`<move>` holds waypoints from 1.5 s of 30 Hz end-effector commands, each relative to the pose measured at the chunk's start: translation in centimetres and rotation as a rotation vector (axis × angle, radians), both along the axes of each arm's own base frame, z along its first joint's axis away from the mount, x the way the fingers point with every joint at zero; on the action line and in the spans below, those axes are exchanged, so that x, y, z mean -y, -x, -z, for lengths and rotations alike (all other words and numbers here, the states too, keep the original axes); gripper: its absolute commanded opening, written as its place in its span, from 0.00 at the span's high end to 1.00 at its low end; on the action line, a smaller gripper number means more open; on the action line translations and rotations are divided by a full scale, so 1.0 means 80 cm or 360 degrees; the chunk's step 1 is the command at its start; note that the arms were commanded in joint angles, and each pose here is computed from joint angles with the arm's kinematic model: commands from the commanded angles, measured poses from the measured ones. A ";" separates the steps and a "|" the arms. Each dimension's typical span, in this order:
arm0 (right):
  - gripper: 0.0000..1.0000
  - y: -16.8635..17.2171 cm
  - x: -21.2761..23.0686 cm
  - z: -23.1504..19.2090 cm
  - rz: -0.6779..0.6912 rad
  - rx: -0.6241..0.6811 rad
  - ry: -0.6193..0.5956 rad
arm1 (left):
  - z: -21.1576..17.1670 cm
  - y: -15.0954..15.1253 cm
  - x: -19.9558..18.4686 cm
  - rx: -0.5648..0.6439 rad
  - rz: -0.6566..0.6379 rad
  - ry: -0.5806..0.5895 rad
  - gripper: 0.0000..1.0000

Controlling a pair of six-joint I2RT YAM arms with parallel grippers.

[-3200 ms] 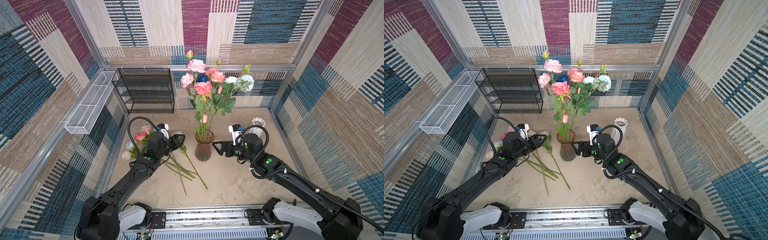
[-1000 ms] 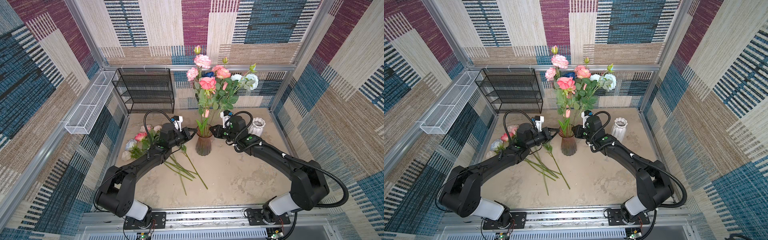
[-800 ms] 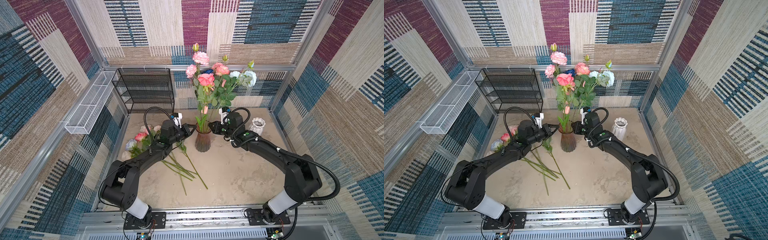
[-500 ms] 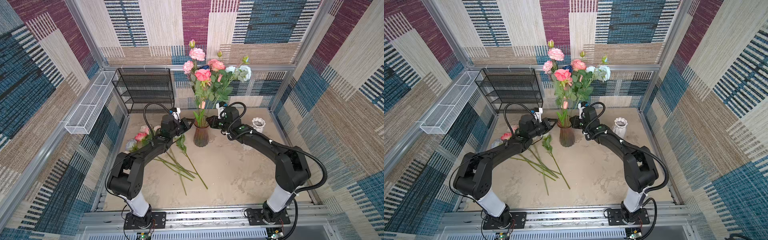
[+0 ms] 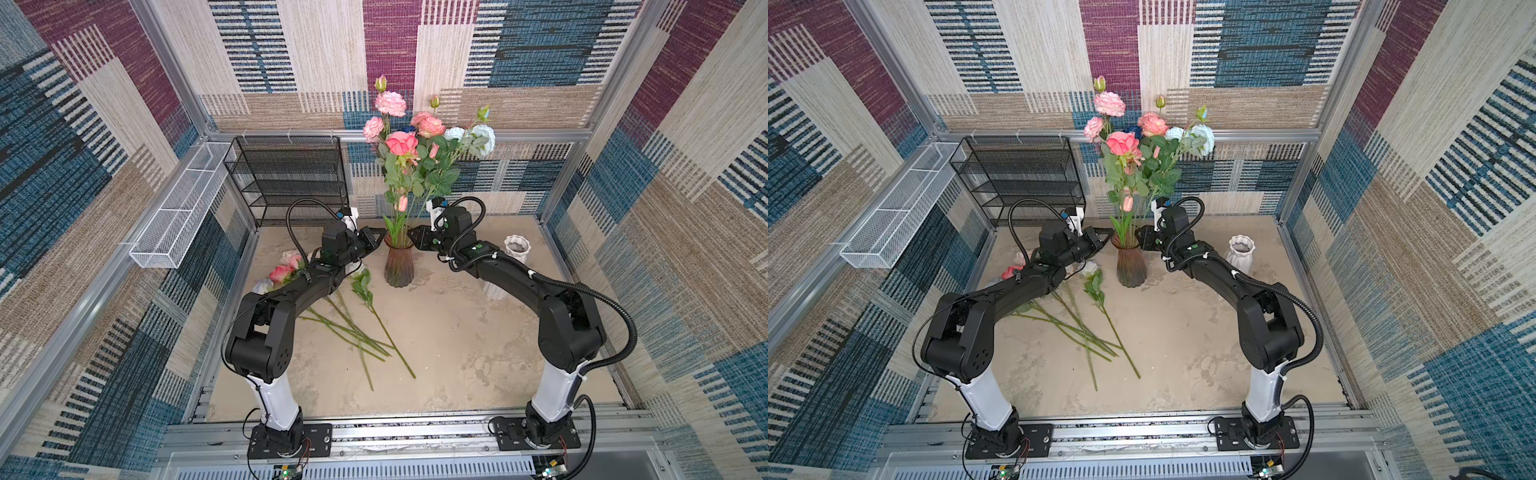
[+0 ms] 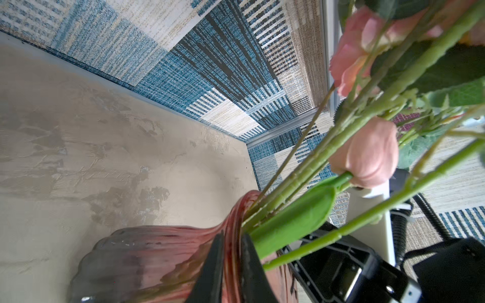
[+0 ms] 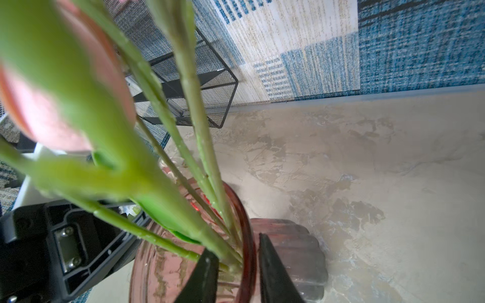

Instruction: Arrange the flowers into the vase

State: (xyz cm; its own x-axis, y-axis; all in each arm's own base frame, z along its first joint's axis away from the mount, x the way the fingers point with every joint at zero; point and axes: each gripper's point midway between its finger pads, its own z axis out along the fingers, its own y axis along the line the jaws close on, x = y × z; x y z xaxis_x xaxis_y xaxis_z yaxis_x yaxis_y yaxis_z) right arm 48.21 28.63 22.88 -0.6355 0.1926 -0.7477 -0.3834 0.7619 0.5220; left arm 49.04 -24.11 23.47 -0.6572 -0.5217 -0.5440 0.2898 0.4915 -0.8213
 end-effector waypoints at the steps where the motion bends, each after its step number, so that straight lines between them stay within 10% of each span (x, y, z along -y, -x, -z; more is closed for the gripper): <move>1: 0.60 0.015 0.002 0.023 -0.0044 -0.0110 0.0066 | 0.034 0.011 0.001 -0.0149 0.0030 -0.0050 0.82; 18: 0.35 0.028 0.026 -0.014 0.0022 -0.0050 -0.0042 | 0.018 0.014 -0.013 -0.0129 -0.0023 -0.0016 0.75; 32: 0.22 0.092 0.050 -0.050 0.0014 -0.0003 -0.0151 | -0.030 0.021 -0.031 -0.0015 -0.0105 0.0012 0.45; 45: 0.20 0.190 0.146 -0.116 0.0315 0.0183 -0.0041 | -0.112 0.145 -0.073 0.0162 -0.0136 0.0055 0.42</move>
